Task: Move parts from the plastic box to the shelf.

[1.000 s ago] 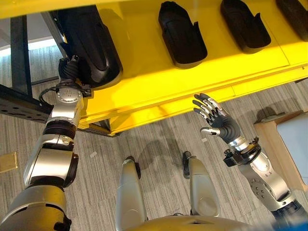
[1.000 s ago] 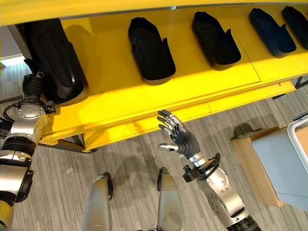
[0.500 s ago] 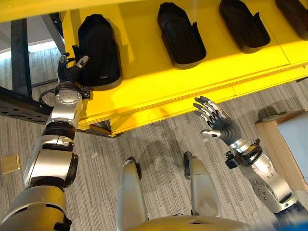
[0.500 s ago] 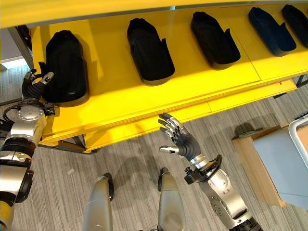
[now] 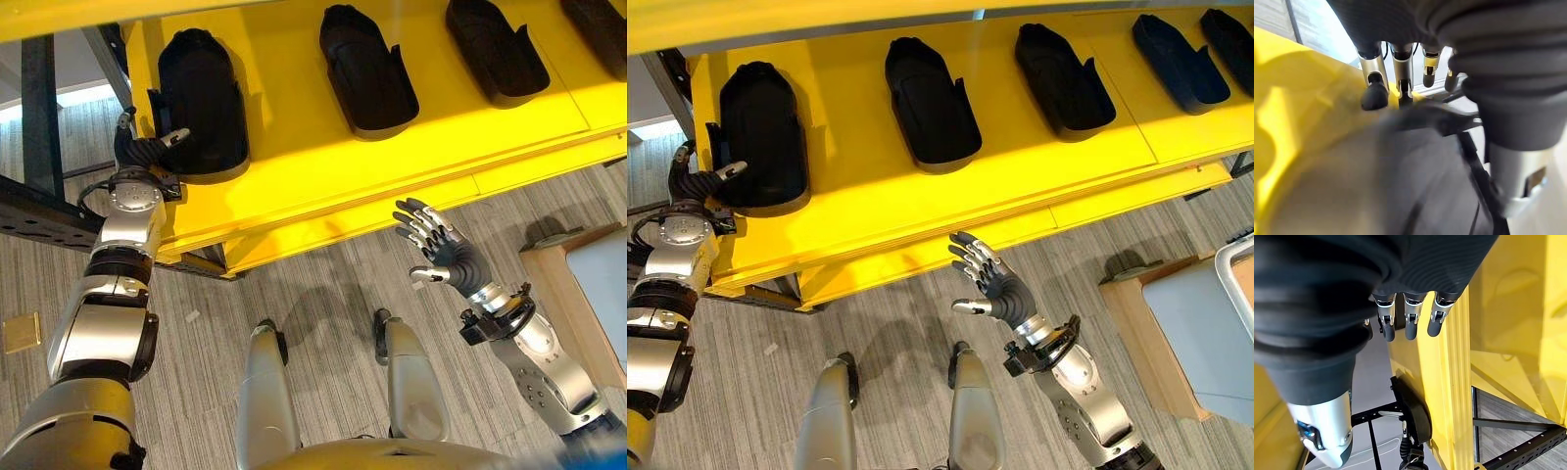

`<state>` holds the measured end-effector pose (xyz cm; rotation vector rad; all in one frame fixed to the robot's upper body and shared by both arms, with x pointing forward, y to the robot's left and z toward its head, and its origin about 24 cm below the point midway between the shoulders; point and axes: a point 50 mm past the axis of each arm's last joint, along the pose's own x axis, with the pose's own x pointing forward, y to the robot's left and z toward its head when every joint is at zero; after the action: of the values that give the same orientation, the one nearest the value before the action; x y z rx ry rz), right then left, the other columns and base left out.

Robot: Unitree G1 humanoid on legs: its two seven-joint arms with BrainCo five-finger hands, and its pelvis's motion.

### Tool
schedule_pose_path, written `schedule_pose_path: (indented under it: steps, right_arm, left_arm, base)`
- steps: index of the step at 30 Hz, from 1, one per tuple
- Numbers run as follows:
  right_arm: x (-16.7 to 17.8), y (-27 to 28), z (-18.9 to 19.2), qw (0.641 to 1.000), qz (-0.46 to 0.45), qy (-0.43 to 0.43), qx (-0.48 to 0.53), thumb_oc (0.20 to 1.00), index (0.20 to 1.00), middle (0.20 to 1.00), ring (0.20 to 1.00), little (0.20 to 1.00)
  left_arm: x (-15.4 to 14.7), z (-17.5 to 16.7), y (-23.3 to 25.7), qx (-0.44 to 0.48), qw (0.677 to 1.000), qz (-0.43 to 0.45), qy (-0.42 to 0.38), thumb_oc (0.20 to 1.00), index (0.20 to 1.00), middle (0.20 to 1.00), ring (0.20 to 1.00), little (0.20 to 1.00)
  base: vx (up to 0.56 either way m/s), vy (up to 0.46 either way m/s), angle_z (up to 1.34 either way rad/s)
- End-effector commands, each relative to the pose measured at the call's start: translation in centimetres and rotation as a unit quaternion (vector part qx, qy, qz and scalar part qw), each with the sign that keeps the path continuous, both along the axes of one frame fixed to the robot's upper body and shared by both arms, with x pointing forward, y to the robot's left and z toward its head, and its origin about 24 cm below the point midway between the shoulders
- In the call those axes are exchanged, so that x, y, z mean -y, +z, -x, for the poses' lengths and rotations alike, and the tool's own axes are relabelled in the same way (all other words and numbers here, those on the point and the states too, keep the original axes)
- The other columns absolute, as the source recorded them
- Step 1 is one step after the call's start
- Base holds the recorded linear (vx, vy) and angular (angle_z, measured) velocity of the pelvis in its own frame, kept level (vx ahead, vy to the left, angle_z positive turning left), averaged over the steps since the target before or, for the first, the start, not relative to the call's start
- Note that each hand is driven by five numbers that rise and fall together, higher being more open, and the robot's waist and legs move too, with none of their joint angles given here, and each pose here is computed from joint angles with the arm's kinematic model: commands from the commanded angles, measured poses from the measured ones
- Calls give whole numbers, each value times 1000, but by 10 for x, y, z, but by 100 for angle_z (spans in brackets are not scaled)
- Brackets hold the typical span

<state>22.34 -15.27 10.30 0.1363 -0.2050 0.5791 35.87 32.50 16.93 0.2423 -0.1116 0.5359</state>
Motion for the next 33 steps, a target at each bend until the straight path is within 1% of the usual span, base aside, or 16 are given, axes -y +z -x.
schedule_pose_path:
  steps: [1,7,12,26,27,33]
  right_arm:
    - [3,17,5,999,-35,-5,38,1000,1000,1000,1000,1000]
    - [3,17,5,998,-36,-14,41,1000,1000,1000,1000,1000]
    - [4,17,5,998,-36,-20,40,1000,1000,1000,1000,1000]
    - [4,17,3,998,-30,-21,42,1000,1000,1000,1000,1000]
    - [4,18,3,998,-31,-22,43,1000,1000,1000,1000,1000]
    - [6,19,3,998,-32,-29,45,1000,1000,1000,1000,1000]
  left_arm:
    - [-12,15,-27,3,999,49,23,1000,1000,1000,1000,1000]
    - [7,22,-41,38,994,100,-9,1000,1000,1000,1000,1000]
    - [17,26,-51,46,991,126,-27,1000,1000,1000,1000,1000]
    - [33,29,-58,55,987,143,-52,1000,1000,1000,1000,1000]
    - [40,28,-55,64,985,145,-65,1000,1000,1000,1000,1000]
    - [54,27,-51,80,982,147,-92,1000,1000,1000,1000,1000]
  base:
    - [0,0,0]
    - [0,0,0]
    - [0,0,0]
    - [0,0,0]
    - [0,0,0]
    - [0,0,0]
